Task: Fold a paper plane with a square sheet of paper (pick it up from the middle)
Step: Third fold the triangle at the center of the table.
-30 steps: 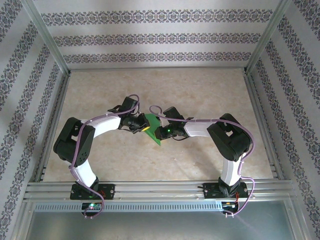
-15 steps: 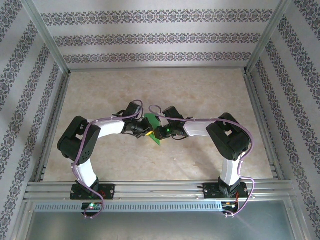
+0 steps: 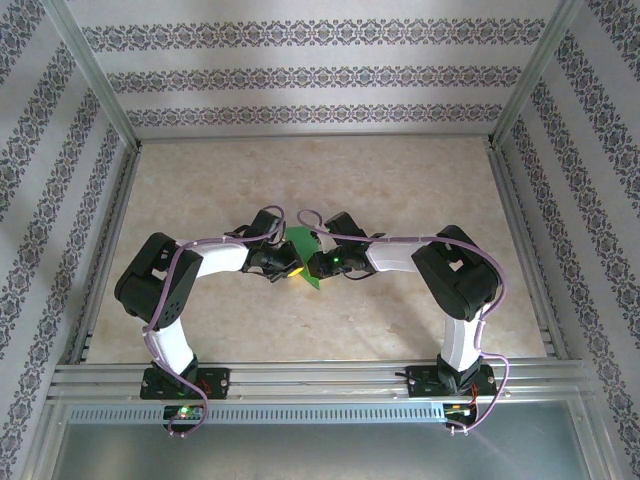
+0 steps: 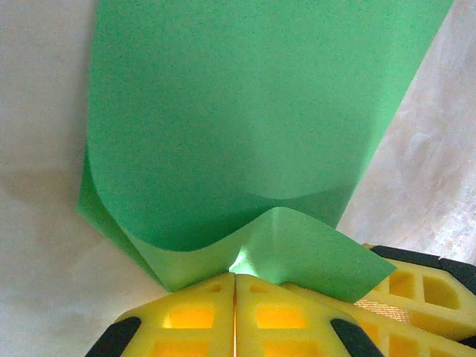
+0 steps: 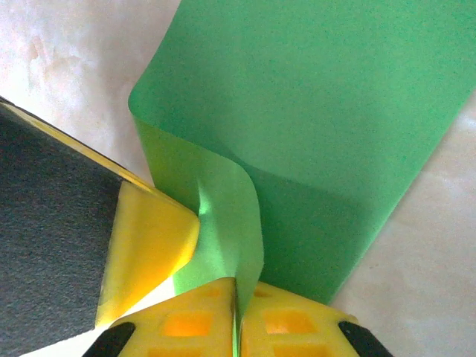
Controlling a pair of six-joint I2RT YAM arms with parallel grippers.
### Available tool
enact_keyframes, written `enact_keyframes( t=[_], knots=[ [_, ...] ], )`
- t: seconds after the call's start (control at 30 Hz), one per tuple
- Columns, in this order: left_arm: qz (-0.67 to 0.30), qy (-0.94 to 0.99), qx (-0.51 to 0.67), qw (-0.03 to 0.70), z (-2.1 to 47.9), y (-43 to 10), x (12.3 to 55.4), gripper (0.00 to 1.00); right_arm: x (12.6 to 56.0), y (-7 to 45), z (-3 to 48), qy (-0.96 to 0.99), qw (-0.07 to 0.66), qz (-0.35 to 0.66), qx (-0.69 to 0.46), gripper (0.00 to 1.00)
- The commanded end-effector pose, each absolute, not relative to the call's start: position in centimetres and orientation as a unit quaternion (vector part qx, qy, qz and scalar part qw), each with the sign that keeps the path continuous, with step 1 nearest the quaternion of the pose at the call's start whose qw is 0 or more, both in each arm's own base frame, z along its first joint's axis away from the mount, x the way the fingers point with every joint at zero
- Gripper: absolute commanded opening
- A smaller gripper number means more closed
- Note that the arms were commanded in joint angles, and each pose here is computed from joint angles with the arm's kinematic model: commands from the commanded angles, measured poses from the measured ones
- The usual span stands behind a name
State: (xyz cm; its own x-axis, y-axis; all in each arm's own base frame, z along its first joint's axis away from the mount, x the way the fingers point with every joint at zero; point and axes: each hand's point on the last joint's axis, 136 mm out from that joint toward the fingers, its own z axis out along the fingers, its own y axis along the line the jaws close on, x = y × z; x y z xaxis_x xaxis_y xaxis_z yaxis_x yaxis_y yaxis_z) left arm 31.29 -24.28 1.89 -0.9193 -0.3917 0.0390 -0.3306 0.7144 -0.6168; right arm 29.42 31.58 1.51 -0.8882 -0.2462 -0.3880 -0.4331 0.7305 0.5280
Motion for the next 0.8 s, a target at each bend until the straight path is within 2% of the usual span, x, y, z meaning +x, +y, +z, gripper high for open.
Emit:
enact_keyframes(
  t=[0.0,0.2,0.53,0.63,0.77],
  knots=[
    [-0.298,0.93,-0.21,0.045,0.4,-23.6,30.7,0.08,28.5,30.0,-1.2,0.938,0.109,0.282,-0.171,0.13],
    [-0.281,0.935,-0.215,0.035,-0.5,-23.1,30.3,0.08,28.9,30.2,0.0,0.936,0.115,0.292,-0.16,0.17],
    [-0.264,0.941,-0.212,0.027,-1.1,-22.6,29.8,0.07,30.3,28.8,6.1,0.919,0.157,0.348,-0.099,0.33],
    [-0.263,0.941,-0.212,0.025,-1.3,-22.6,29.7,0.07,29.4,28.8,6.8,0.915,0.149,0.36,-0.107,0.32],
    [-0.264,0.941,-0.21,0.023,-1.3,-22.7,29.8,0.07,27.8,29.9,6.7,0.911,0.128,0.369,-0.129,0.23]
  ],
)
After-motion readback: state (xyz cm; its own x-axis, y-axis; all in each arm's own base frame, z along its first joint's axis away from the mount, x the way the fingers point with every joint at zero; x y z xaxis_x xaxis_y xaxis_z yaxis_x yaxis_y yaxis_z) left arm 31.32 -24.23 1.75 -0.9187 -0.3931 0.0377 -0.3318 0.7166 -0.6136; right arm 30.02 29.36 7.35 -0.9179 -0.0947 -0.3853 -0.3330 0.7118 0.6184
